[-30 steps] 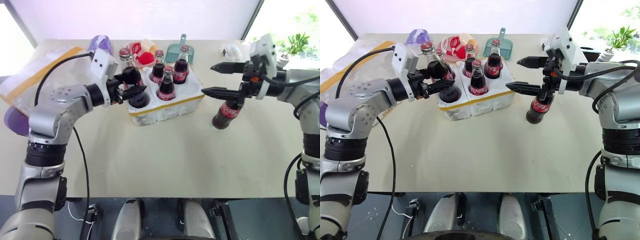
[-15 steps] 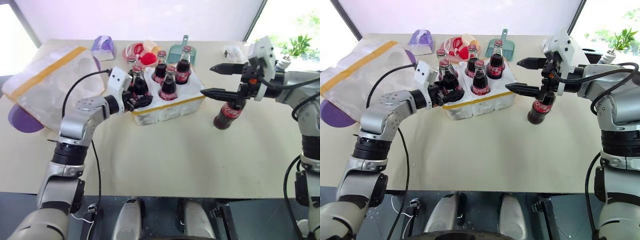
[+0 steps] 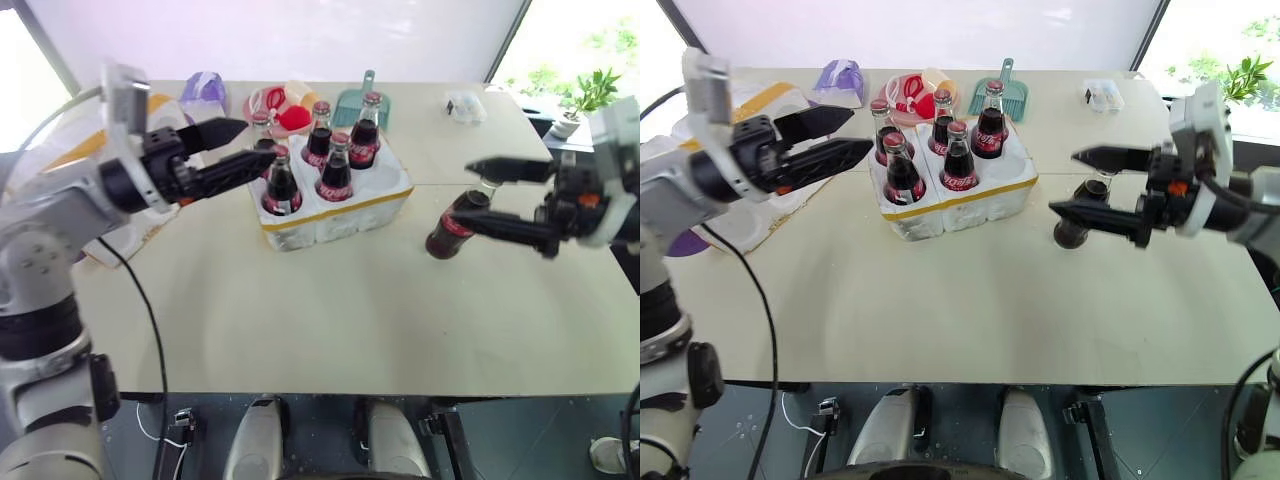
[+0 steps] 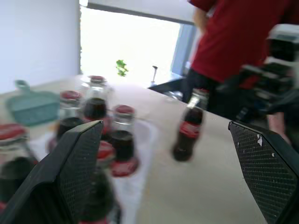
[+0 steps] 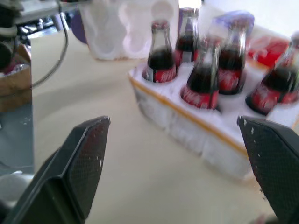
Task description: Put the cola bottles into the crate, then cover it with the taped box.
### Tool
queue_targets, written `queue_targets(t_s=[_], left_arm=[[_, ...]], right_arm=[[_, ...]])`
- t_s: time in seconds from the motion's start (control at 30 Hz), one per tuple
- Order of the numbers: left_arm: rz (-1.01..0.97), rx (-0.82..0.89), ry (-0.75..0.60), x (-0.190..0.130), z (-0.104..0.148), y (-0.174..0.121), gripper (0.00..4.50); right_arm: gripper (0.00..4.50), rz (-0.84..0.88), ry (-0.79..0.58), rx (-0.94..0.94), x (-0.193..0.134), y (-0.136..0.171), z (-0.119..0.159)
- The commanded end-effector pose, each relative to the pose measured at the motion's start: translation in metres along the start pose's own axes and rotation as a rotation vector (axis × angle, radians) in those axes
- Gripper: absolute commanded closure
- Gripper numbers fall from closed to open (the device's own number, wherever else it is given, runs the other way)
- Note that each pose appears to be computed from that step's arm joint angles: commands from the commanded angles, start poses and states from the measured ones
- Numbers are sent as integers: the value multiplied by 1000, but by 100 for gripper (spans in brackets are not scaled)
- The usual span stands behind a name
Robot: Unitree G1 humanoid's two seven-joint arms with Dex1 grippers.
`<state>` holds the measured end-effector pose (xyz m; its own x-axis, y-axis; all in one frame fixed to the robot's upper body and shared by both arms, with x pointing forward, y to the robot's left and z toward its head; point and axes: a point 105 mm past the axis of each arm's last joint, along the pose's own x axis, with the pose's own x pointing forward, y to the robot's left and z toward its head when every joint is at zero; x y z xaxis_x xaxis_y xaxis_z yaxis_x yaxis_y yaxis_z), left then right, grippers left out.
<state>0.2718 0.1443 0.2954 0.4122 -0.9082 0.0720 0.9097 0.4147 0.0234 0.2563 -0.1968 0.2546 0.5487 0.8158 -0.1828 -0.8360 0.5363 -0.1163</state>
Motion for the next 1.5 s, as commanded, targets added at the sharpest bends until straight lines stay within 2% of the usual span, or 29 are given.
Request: queue_targets(t_s=[0.03, 0.2, 0.33, 0.53, 1.07, 1.13, 1.23, 1.33, 1.5], left_arm=[[-111, 16, 90, -2, -11, -28, 5], [-112, 27, 197, 7, -45, -31, 5], [-123, 30, 173, 20, -53, -32, 5], [-114, 39, 137, 31, -53, -30, 5], [-94, 59, 111, 40, -50, -24, 5], [-90, 62, 113, 40, -50, -23, 0], [-87, 63, 112, 39, -51, -23, 0], [-74, 64, 113, 36, -51, -21, 0], [-34, 68, 104, 30, -49, -16, 0]], right_arm=[[0, -173, 31, 10, -4, -3, -24], [0, -414, -14, 130, -13, -19, -61], [0, -614, -100, 215, -16, -40, -79], [0, -697, -129, 256, -6, -56, -93], [0, -677, -169, 284, 37, -97, -106], [56, -677, -193, 268, 38, -100, -100], [174, -649, -234, 234, 35, -96, -87], [170, -607, -293, 186, 31, -91, -62], [170, -489, -437, 106, 45, -89, 6]])
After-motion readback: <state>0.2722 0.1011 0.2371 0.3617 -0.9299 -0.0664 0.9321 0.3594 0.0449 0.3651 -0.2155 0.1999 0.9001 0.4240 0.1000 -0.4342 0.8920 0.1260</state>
